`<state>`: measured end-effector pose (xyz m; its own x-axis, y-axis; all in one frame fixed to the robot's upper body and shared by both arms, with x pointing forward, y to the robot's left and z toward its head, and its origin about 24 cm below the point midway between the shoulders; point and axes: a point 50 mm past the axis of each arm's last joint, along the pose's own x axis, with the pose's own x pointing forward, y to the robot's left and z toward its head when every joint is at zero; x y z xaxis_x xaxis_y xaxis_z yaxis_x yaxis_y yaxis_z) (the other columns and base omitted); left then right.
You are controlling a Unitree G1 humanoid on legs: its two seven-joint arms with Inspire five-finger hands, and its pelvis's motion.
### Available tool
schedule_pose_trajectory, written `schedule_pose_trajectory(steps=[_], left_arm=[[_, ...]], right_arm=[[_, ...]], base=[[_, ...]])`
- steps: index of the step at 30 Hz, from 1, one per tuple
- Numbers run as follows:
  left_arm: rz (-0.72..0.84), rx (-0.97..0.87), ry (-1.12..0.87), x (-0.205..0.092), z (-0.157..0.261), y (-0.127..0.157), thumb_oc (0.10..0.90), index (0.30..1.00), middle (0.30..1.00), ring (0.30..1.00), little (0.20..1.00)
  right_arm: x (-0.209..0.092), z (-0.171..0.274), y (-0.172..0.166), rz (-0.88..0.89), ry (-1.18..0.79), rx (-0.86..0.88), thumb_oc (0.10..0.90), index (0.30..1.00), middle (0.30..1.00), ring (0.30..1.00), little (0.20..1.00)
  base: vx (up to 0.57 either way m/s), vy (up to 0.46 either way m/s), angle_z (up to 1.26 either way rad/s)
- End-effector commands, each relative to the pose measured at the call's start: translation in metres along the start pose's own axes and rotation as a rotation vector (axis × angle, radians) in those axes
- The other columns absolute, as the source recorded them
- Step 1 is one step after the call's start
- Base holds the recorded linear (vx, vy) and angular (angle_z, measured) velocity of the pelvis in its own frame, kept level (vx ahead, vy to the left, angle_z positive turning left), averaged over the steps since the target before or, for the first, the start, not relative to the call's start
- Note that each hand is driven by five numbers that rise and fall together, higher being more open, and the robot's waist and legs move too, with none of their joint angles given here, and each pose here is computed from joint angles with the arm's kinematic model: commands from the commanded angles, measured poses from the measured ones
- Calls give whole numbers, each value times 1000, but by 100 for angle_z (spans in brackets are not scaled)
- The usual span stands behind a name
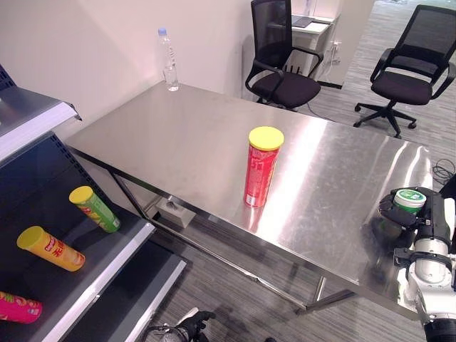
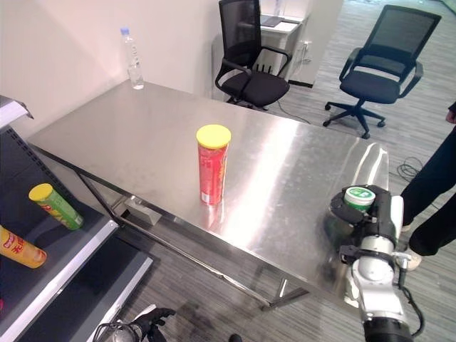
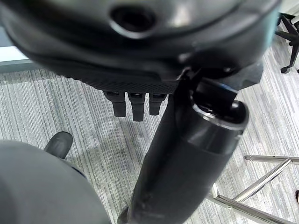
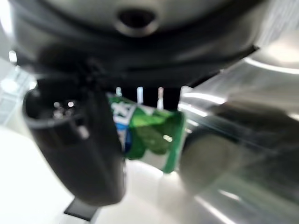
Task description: Put the goods on the table back onto the shelves and tidy them up.
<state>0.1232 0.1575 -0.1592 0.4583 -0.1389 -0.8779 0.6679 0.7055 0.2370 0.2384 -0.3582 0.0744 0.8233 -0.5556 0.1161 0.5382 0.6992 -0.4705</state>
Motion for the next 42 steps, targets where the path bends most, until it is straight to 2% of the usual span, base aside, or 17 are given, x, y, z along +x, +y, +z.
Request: schedule_pose_trajectory(steps=[1,11,17,22,26,37,42], left_arm=[[-65,93,52,-1,-10,-17,800,900,900,900,900],[-45,85,49,0,-10,-13,800,900,900,900,900],[-18,66,53,-1,-11,-7,800,900,900,900,900],[10,54,43,-3,-15,-3,800,900,900,900,900],[28,84,2,-2,-8,1,800,900,900,900,900],[37,157,-39,-1,1,8,800,900,900,900,900],[54,208,-100,4,25,14,800,900,900,900,900]], right_arm=[[20,35,-29,-134,-157,-27,400,300,300,300,300],[12,65,-28,-130,-309,45,400,300,300,300,300],[-3,109,-21,-80,-523,167,400,300,300,300,300],[-30,151,-11,33,-737,381,400,300,300,300,300],[-41,166,-16,28,-821,425,400,300,300,300,300],[-48,135,-23,-42,-700,270,400,300,300,300,300],[-56,96,-31,-88,-530,224,400,300,300,300,300]], base=[[0,0,0],[-4,-2,0],[-39,-36,-9],[-62,-74,-8],[-191,-62,-6],[-202,-70,25],[-223,80,32]])
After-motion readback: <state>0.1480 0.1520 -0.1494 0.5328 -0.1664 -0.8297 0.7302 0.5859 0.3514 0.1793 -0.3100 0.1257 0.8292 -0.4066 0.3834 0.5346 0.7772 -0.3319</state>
